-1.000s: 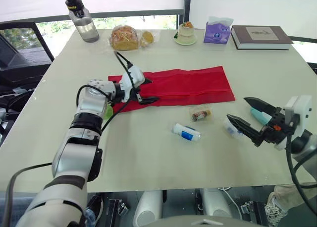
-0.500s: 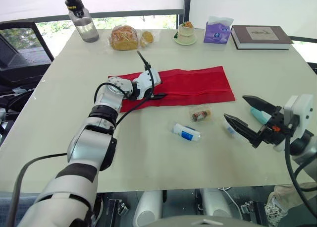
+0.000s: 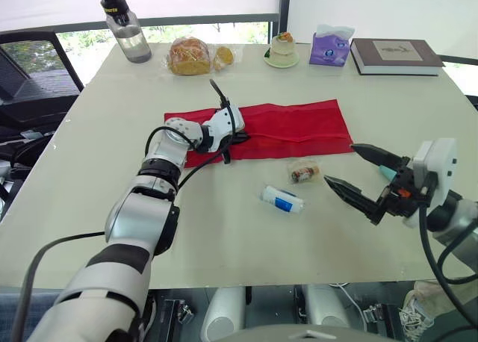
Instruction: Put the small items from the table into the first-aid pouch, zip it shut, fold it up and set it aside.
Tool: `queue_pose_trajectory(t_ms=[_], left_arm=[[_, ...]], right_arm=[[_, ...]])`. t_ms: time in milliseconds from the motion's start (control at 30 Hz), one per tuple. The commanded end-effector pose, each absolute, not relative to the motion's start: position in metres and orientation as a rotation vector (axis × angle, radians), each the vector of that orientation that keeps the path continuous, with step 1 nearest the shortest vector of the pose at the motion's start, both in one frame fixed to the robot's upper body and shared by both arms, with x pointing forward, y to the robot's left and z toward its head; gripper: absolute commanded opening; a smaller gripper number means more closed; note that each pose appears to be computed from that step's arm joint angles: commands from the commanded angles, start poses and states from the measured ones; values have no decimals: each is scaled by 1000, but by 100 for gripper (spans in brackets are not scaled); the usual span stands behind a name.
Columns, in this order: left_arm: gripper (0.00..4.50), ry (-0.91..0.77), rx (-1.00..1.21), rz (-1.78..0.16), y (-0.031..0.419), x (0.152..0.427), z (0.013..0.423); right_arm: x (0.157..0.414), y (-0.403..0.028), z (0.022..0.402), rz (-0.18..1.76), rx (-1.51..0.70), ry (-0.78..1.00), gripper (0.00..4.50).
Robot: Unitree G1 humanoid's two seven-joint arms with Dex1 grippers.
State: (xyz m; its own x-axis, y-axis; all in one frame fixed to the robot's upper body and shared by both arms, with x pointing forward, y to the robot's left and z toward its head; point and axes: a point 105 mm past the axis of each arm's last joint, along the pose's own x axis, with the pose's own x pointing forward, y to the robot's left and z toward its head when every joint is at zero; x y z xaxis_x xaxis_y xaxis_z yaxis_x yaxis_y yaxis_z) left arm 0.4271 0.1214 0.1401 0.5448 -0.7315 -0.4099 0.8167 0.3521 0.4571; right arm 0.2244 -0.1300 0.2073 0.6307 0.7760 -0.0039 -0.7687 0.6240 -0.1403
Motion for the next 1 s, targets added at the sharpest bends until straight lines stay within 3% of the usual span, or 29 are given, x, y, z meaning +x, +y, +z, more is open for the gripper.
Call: queue_pose_trajectory(t_ms=[33,500,767,1000], left_arm=[[10,78,676,-1019,110,429,156],[10,70,655,-1053,93,426,148],[10,70,648,-1052,90,426,145],[10,71,651,-1063,89,425,144]], right_arm=[[220,-134,218,919,-169,-111,450],[201,-216,247,1031,-337,-83,450],[198,-211,256,1093,-316,-88,450],[206,-171,233,1071,-306,-16,450]])
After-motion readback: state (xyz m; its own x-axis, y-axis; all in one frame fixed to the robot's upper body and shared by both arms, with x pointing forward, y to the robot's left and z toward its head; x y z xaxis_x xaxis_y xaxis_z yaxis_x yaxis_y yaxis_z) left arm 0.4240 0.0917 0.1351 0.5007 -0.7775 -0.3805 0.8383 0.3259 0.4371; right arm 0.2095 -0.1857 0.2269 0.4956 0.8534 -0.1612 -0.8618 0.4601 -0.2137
